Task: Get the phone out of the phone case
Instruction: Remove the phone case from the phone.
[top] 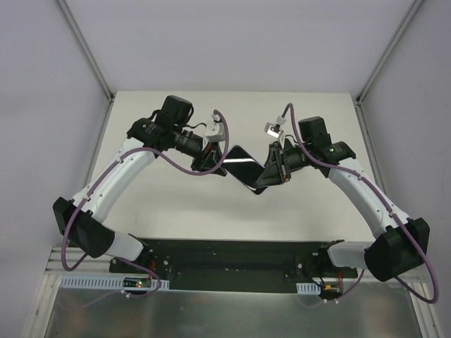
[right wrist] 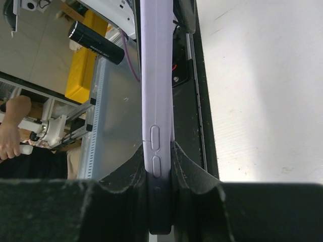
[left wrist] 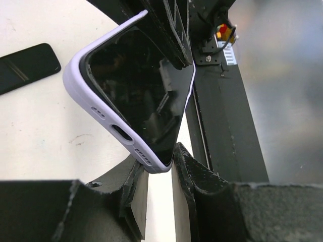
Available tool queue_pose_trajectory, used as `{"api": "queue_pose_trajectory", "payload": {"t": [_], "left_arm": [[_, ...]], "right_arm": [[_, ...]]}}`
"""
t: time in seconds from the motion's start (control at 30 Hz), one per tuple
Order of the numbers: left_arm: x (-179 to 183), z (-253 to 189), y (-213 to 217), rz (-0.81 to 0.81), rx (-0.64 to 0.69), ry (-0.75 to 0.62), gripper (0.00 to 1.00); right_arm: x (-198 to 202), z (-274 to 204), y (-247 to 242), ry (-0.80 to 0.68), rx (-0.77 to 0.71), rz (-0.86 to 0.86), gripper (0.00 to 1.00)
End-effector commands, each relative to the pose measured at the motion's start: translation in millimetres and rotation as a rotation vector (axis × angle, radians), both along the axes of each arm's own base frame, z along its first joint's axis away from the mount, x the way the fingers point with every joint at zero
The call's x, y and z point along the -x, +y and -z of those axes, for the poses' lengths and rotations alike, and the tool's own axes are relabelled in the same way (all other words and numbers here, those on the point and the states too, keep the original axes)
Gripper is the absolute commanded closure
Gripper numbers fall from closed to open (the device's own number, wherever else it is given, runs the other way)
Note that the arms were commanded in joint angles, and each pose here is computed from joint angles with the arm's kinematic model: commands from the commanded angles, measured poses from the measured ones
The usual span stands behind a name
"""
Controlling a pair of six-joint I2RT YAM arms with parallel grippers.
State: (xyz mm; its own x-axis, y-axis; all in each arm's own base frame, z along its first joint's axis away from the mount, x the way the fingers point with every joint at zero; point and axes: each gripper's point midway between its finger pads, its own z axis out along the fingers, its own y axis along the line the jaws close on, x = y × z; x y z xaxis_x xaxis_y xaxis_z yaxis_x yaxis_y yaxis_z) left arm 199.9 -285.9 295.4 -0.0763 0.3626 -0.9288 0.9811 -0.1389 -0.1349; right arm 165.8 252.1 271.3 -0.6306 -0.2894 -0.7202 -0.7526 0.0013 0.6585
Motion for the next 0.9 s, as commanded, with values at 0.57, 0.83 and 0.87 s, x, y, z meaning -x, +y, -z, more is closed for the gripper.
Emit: {"api": "queue_pose_trajectory", "payload": {"t": [0.57,0.83,0.87], "left_arm": [[60.3,-3.4,-37.9,0.288,-0.086,-0.253,1.00],[51.5,12.3,-40.4,0.283,-0.125,-0.271,1.00],[50.1,14.0,-40.0,0.278,-0.132,-0.274,1.00]], "right_arm": [[-1.0,-25.3,12.4,0.049,-0.142,-0.098,1.00],[5.1,-34.2,12.0,0.052,-0.157,-0.122,1.00],[5.0,-33.5,11.6,0.050,-0.158,-0.121,1.00]]}}
